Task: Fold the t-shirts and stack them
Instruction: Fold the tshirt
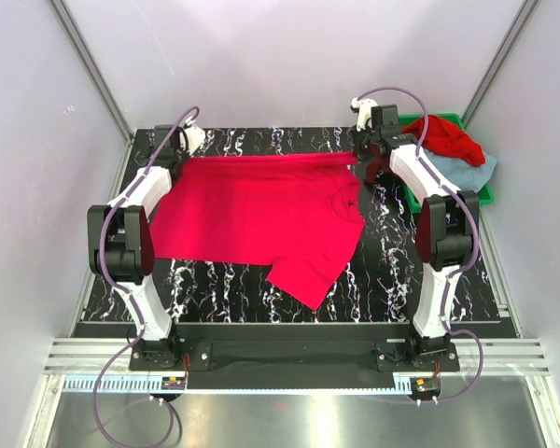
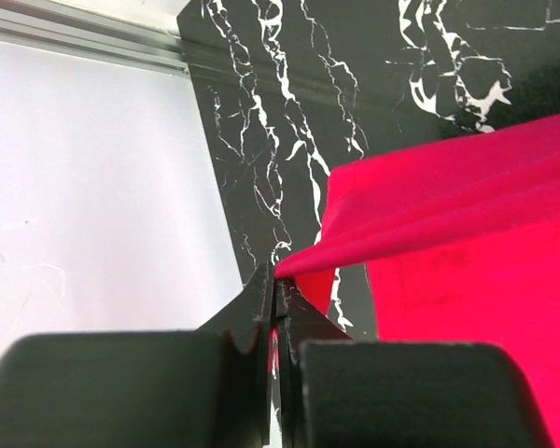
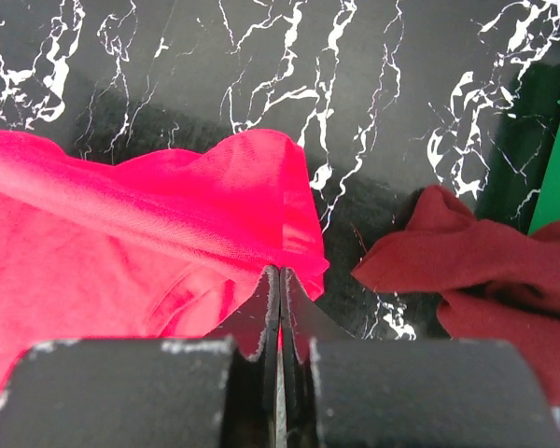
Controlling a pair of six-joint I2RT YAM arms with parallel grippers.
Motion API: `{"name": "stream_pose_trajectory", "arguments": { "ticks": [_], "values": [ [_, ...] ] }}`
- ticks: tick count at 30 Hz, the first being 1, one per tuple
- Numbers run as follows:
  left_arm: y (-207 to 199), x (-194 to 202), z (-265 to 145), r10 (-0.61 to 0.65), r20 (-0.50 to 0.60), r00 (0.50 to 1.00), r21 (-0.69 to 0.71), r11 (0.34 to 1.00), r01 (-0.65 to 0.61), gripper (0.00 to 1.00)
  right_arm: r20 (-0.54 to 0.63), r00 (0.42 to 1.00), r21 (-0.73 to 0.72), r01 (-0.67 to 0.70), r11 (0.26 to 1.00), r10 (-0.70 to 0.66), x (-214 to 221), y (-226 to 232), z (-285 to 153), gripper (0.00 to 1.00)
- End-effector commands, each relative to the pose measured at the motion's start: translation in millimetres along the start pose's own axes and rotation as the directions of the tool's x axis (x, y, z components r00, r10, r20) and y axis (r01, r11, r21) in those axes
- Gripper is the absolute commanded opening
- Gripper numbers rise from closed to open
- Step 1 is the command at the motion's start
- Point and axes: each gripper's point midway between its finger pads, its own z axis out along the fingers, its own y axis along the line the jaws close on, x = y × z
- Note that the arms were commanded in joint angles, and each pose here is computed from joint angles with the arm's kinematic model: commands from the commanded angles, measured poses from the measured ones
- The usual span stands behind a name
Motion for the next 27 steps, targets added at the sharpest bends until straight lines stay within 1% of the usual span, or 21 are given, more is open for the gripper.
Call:
{"name": "stream_pose_trajectory", "arguments": {
  "ticks": [1, 12, 18, 27],
  "values": [
    [11, 3, -12, -0.018, -0.004, 1.0, -0.004, 1.0, 0.018, 0.0, 0.034, 0.999, 0.01, -0.002, 1.0, 0.002, -11, 0, -21, 0.0],
    [-18, 24, -14, -0.016, -0.068, 0.998, 0.092, 0.996, 0.022, 0.0, -0.052, 0.999, -0.069, -0.005, 0.998, 0.001, 22, 31, -26, 0.0],
    [-34, 37, -13, -0.022, -0.116, 0.993, 0.141, 0.989, 0.038, 0.0, -0.109, 0.994, -0.092, -0.019, 0.996, 0.009, 44, 40, -23, 0.0],
    [-53, 49, -11, -0.024, -0.174, 0.984, 0.205, 0.977, 0.06, 0.0, -0.132, 0.991, -0.103, -0.024, 0.994, 0.011, 54, 46, -18, 0.0]
  ]
}}
